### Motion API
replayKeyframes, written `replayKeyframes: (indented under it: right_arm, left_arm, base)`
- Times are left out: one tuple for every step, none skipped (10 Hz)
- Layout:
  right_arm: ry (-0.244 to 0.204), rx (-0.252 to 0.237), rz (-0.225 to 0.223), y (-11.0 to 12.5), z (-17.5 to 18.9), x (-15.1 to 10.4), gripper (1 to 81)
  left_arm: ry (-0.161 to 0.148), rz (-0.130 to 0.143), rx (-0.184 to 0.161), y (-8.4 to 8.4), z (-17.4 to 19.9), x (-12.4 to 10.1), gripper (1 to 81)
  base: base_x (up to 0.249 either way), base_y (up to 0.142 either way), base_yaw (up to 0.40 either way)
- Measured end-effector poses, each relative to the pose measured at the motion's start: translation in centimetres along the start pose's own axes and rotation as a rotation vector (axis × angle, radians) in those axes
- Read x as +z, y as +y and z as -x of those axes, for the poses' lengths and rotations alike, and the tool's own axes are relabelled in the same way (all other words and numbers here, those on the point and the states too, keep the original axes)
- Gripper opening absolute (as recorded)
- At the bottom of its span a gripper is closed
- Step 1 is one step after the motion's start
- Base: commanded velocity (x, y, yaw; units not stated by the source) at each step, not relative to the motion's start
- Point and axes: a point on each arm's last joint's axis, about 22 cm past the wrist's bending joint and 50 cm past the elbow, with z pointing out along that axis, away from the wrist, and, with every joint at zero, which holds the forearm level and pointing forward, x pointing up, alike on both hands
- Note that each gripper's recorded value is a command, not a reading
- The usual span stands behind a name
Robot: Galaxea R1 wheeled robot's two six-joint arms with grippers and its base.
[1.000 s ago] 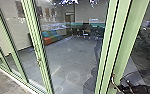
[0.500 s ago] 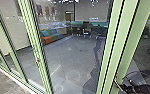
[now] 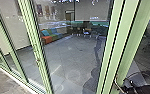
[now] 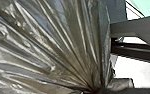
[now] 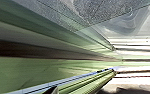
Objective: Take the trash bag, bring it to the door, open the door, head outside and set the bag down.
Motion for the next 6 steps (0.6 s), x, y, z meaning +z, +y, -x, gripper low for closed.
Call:
replayKeyframes:
  right_arm:
    - [-0.030,-0.010,0.012,0.4,1.0,-0.5,81.1]
    - [-0.055,-0.014,0.016,0.6,1.9,-1.1,81.1]
    - [-0.087,-0.024,0.028,0.8,2.8,-1.7,81.1]
    - [-0.119,-0.032,0.043,0.9,3.6,-2.5,81.1]
    - [-0.137,-0.038,0.055,1.1,4.0,-3.1,81.1]
    - [-0.138,-0.041,0.057,1.0,4.0,-3.2,81.1]
  left_arm:
    - [-0.002,0.001,-0.001,0.0,0.1,0.0,1.0]
    - [-0.002,0.001,0.000,0.0,0.1,0.0,1.0]
    - [-0.005,0.003,0.001,0.1,0.2,0.0,1.0]
    - [-0.006,0.004,0.000,0.1,0.2,0.0,1.0]
    - [-0.007,0.004,0.001,0.1,0.3,0.0,1.0]
    - [-0.006,0.004,0.001,0.1,0.3,0.0,1.0]
  base:
    - [0.000,0.000,0.000]
    - [0.000,0.000,0.000]
    - [0.000,0.000,0.000]
    - [0.000,0.000,0.000]
    - [0.000,0.000,0.000]
    - [0.000,0.000,0.000]
